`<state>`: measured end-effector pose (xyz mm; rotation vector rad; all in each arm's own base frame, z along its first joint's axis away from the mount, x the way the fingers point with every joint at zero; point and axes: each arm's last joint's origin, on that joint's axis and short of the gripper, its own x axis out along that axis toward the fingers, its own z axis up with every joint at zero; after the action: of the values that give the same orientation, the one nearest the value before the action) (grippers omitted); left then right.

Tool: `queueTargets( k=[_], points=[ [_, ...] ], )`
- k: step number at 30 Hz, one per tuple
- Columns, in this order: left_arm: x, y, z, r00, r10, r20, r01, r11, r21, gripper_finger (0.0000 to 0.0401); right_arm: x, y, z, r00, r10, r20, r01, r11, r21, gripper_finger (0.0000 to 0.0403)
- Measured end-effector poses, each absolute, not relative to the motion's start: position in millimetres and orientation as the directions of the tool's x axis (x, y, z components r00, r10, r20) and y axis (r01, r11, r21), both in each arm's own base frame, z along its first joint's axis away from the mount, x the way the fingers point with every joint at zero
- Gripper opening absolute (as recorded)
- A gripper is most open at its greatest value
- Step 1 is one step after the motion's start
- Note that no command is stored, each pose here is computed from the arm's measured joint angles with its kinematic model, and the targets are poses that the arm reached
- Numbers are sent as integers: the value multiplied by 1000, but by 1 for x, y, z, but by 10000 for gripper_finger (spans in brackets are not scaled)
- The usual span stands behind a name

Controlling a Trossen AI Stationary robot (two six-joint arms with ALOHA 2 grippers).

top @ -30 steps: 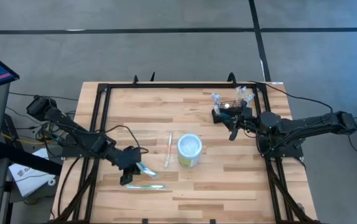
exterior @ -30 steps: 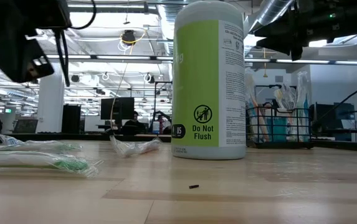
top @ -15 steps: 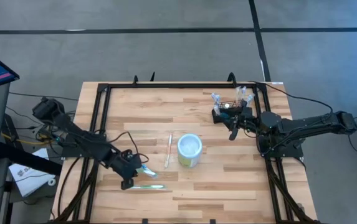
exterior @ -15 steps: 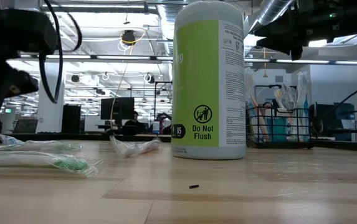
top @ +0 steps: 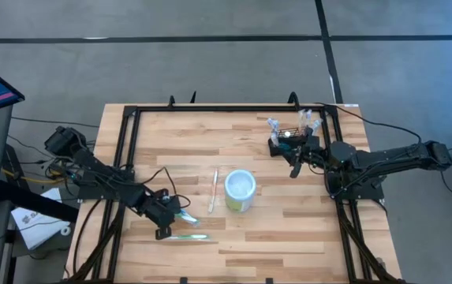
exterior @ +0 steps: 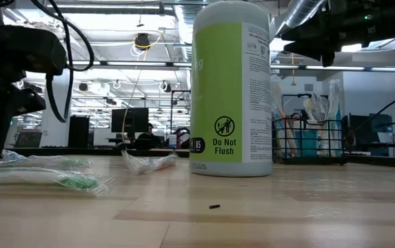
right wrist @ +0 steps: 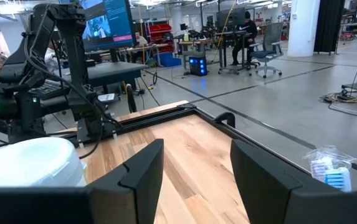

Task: Pick & Place toothbrushing station
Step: Put the green toothbrush into the wire organizer

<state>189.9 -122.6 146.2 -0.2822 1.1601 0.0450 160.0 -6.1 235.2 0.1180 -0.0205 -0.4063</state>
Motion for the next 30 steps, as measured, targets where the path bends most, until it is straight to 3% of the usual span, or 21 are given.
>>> queueTargets(
  k=[4, 19, 30],
  points=[
    [185, -119, 144, 351, -73, -934, -190, 971, -147, 59, 160, -6, 235, 918, -395, -5, 393, 912, 118, 177],
    [185, -117, 138, 340, -8, -941, -204, 976, -82, 105, 160, -6, 235, 918, -395, -7, 393, 912, 120, 177],
    [187, -119, 127, 294, 14, -956, -188, 981, -43, 99, 160, -6, 235, 919, -395, -8, 393, 911, 127, 177]
  ],
)
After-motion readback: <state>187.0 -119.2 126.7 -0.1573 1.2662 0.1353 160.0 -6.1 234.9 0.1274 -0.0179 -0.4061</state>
